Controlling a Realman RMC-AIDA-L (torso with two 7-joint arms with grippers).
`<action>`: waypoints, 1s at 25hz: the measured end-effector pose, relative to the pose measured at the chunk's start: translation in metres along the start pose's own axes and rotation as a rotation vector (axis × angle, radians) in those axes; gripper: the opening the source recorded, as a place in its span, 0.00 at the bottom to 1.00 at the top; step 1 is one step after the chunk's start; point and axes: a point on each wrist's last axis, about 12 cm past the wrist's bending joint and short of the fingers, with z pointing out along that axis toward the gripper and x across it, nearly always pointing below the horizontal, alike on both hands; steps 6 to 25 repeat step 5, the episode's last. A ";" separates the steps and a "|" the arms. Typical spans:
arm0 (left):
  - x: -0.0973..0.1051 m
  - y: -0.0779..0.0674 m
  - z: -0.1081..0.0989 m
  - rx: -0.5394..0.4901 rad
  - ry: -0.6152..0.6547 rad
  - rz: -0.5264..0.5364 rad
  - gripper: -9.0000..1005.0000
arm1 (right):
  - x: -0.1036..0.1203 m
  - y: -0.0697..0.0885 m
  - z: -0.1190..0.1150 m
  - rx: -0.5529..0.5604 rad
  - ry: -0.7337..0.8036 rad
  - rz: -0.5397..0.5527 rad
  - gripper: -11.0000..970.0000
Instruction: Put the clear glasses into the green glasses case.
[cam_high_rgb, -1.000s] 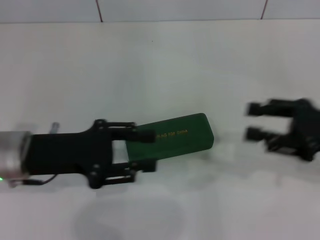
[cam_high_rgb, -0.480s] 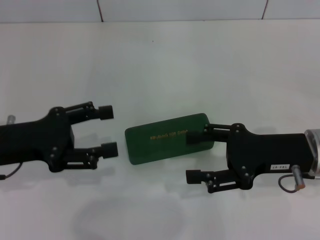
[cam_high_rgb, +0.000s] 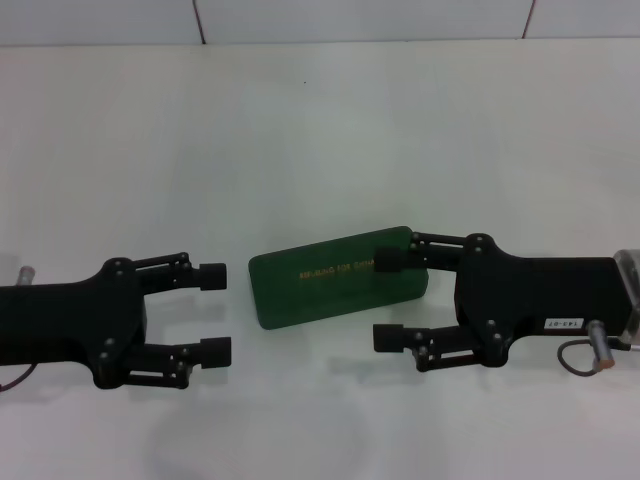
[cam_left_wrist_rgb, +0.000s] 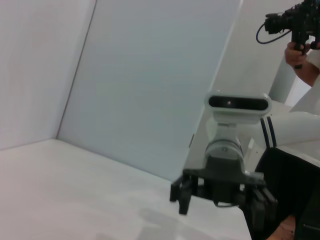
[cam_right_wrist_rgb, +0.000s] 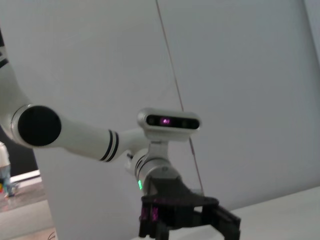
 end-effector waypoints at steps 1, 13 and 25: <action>0.001 0.000 -0.001 -0.002 0.000 -0.002 0.88 | 0.000 0.000 -0.001 0.005 -0.006 0.003 0.84; 0.003 -0.002 -0.002 -0.007 -0.002 -0.009 0.88 | 0.001 0.001 -0.003 0.016 -0.015 -0.004 0.84; 0.003 -0.002 -0.002 -0.007 -0.002 -0.009 0.88 | 0.001 0.001 -0.003 0.016 -0.015 -0.004 0.84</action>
